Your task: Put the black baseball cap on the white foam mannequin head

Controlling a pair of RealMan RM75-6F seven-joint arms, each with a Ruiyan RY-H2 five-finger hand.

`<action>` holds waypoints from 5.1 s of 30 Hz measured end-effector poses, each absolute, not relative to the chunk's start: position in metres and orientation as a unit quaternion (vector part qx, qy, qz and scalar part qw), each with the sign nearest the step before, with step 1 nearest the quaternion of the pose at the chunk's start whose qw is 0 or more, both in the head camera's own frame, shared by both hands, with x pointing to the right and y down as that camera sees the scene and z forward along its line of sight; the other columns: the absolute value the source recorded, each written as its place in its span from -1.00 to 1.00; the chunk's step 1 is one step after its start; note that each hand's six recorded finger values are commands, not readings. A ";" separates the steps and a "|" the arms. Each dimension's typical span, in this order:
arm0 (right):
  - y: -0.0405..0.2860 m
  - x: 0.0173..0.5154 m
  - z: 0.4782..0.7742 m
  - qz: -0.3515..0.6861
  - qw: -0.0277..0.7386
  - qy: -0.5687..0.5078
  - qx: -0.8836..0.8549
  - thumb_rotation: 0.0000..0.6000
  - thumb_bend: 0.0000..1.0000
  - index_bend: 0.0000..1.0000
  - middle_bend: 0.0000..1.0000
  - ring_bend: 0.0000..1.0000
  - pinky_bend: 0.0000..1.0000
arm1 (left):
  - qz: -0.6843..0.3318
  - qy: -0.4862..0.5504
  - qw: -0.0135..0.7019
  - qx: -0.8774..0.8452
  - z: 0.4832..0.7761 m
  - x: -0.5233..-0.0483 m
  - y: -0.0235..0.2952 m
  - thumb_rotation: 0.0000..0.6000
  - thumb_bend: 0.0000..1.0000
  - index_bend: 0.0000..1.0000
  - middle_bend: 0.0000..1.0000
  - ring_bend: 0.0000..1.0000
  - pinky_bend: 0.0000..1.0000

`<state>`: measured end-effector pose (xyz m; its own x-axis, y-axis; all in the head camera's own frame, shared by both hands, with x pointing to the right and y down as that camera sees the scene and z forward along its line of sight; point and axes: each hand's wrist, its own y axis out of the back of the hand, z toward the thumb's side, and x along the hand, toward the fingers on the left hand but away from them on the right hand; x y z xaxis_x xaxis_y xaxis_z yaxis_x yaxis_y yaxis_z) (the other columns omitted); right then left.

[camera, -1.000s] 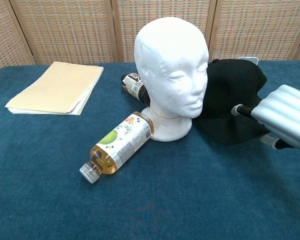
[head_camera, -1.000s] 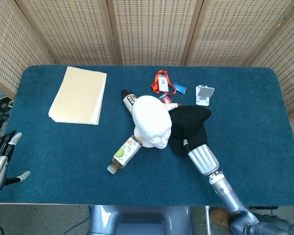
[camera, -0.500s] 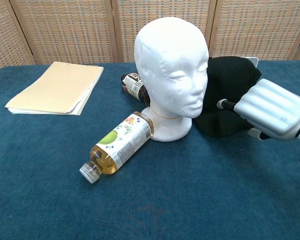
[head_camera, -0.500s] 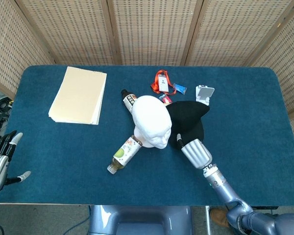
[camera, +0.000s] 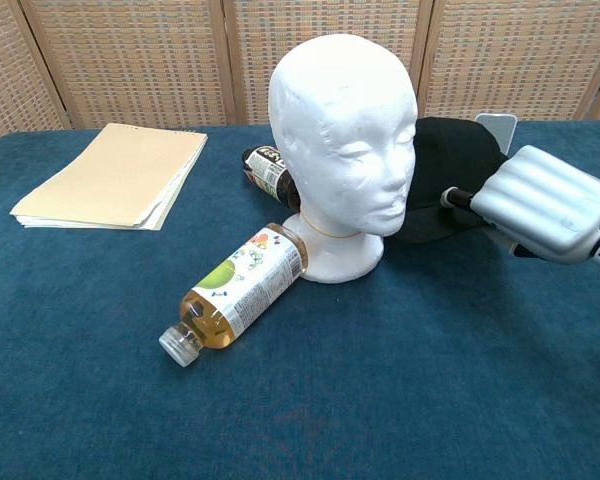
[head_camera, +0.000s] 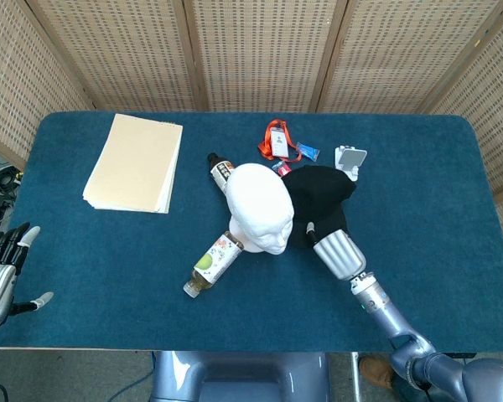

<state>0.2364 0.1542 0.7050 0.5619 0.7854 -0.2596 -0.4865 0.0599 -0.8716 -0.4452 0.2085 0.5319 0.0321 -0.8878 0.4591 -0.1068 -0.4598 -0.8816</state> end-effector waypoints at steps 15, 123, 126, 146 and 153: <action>0.134 0.284 0.664 0.425 0.702 -0.214 -0.531 1.00 0.77 0.46 0.96 1.00 1.00 | -0.571 0.391 0.339 -0.637 0.531 -0.443 0.210 1.00 -1.00 -1.00 -1.00 -1.00 -1.00; 0.165 0.171 0.579 0.277 0.829 -0.201 -0.442 1.00 0.82 0.47 1.00 1.00 1.00 | -0.557 0.395 0.358 -0.637 0.525 -0.439 0.210 1.00 -1.00 -1.00 -1.00 -1.00 -1.00; 0.161 0.172 0.580 0.289 0.823 -0.206 -0.444 1.00 0.82 0.47 1.00 1.00 1.00 | -0.558 0.395 0.357 -0.637 0.525 -0.440 0.210 1.00 -1.00 -1.00 -1.00 -1.00 -1.00; 0.166 0.185 0.582 0.281 0.831 -0.190 -0.442 1.00 -0.39 -0.99 0.97 1.00 1.00 | -0.558 0.392 0.356 -0.639 0.526 -0.439 0.210 1.00 -1.00 -1.00 -1.00 -1.00 -1.00; 0.163 0.200 0.568 0.285 0.831 -0.202 -0.434 1.00 -0.44 -1.00 0.97 1.00 1.00 | -0.557 0.393 0.356 -0.639 0.525 -0.439 0.210 1.00 -1.00 -1.00 -1.00 -1.00 -1.00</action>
